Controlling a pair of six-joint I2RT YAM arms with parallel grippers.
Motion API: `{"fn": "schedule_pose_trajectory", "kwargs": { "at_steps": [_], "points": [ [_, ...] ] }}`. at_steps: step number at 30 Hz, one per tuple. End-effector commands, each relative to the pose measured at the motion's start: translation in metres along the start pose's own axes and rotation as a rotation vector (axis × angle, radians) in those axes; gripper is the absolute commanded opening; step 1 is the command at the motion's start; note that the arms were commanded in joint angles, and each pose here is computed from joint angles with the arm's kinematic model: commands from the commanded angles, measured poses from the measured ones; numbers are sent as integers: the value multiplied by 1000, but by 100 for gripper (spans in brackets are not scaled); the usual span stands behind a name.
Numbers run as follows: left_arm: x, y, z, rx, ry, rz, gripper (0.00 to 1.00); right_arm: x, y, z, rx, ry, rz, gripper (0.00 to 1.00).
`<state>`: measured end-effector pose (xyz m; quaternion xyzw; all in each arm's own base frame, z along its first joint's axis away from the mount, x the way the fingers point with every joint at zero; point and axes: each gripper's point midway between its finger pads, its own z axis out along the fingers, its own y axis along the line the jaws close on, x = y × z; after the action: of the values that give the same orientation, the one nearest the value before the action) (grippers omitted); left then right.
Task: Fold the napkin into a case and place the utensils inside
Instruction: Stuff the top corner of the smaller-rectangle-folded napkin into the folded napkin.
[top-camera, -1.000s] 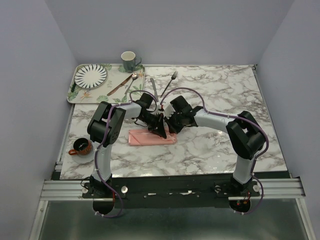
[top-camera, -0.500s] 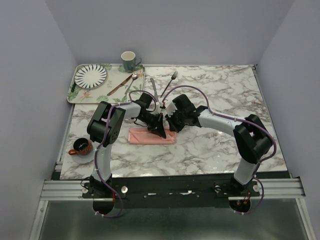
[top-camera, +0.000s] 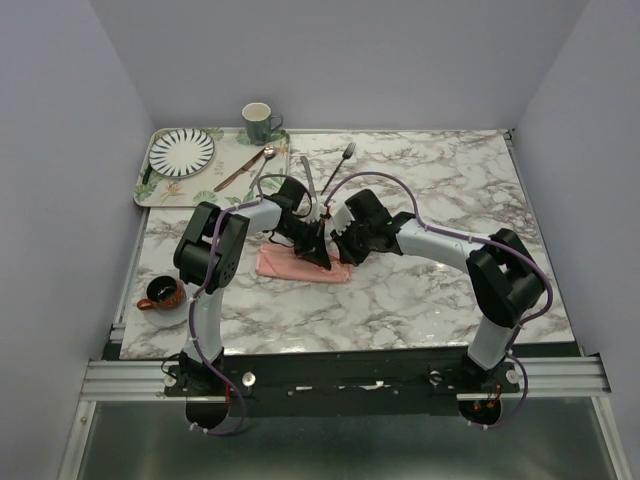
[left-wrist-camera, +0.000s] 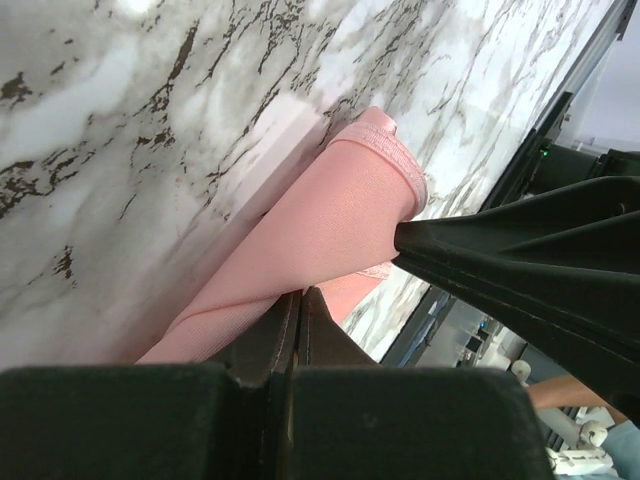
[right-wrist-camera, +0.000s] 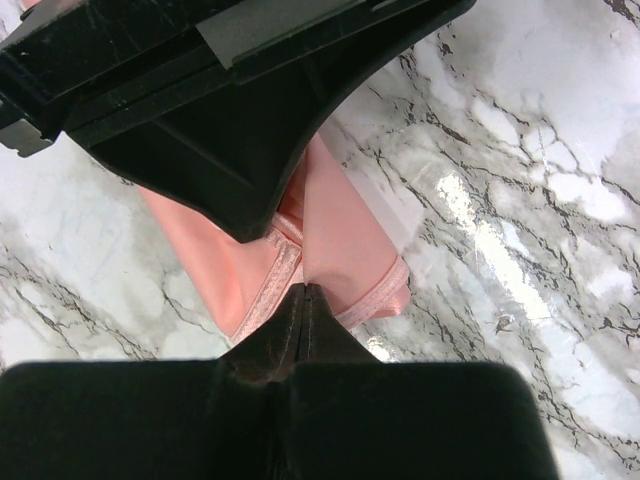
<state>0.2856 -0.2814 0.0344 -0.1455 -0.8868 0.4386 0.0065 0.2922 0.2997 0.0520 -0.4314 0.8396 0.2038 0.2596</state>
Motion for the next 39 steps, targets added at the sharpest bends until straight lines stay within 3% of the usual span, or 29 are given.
{"fn": "schedule_pose_trajectory", "kwargs": {
  "at_steps": [1,13,26,30,35,39],
  "points": [
    [-19,-9,-12,-27,-67,35,0,8,1,2,0,25,-20,1],
    [-34,-23,-14,-8,-103,56,0,4,-1,2,10,22,-21,1],
    [-40,1,-3,-81,-132,26,1,5,-4,4,28,31,-12,1],
    [-49,-9,-10,-66,-179,111,9,11,-9,6,36,47,10,1],
    [-64,-26,-28,-70,-215,223,30,15,-12,8,47,61,40,1],
    [-53,-40,-49,-30,-237,238,38,18,-16,9,56,72,52,1]
  ]
}}
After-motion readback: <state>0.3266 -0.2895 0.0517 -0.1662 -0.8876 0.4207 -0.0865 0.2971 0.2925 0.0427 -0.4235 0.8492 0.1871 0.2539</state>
